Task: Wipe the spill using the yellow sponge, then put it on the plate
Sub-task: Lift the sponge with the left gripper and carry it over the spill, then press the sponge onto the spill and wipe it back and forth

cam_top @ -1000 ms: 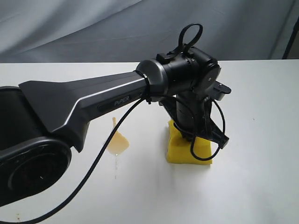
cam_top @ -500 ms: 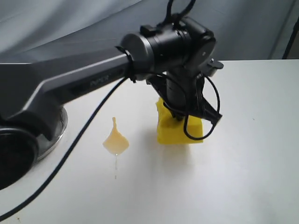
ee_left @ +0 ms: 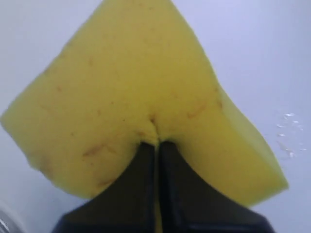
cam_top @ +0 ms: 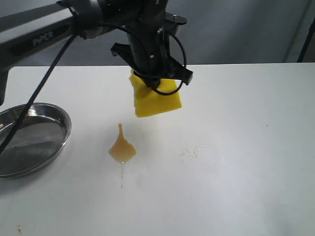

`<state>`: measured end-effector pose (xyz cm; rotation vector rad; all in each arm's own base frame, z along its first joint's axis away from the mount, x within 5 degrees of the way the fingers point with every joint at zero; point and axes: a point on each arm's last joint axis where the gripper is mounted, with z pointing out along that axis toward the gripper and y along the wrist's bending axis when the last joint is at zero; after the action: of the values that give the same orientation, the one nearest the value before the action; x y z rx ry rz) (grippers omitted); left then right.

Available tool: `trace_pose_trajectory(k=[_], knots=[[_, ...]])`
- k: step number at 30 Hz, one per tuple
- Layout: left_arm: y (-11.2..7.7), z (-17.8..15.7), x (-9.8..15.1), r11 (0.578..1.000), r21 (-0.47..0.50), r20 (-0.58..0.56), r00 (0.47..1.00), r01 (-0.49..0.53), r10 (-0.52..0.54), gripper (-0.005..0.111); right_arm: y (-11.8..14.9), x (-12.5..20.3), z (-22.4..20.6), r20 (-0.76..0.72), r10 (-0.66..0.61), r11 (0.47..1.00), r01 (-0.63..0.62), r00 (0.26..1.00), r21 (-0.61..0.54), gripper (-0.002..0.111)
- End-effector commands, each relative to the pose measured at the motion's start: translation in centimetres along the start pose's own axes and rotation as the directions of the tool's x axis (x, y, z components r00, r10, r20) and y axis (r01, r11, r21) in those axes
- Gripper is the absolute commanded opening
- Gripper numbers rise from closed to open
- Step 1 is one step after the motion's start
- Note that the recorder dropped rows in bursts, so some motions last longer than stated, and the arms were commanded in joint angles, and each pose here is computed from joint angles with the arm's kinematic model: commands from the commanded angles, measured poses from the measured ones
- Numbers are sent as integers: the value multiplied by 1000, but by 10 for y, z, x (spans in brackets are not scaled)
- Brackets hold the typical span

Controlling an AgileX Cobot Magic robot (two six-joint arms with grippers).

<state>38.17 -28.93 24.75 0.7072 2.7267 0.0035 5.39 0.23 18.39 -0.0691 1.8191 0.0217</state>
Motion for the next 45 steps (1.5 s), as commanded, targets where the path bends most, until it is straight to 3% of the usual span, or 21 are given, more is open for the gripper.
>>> trace_pose_trajectory(k=[1,5,15,22,27,32,39,45], knots=[[36,7,3,996,-44,-27,997,71,-73,0,0,1,0,4,9,1000,-9,1000,-1,0],[51,27,17,994,-74,-107,991,78,-85,0,0,1,0,4,9,1000,-9,1000,-1,0],[49,71,63,995,-97,-320,945,33,-63,0,0,1,0,4,11,1000,-11,1000,-1,0],[34,88,90,992,5,-443,890,124,-110,0,0,1,0,4,11,1000,-11,1000,-1,0],[25,94,103,989,87,-496,866,117,-59,0,0,1,0,4,11,1000,-11,1000,-1,0],[5,93,106,991,120,-497,867,50,17,0,0,1,0,4,9,1000,-9,1000,-1,0],[-44,86,115,985,159,-485,863,-69,138,0,0,1,0,4,9,1000,-9,1000,-1,0],[-73,80,123,974,202,-482,855,-106,193,0,0,1,0,4,9,1000,-9,1000,-1,0]])
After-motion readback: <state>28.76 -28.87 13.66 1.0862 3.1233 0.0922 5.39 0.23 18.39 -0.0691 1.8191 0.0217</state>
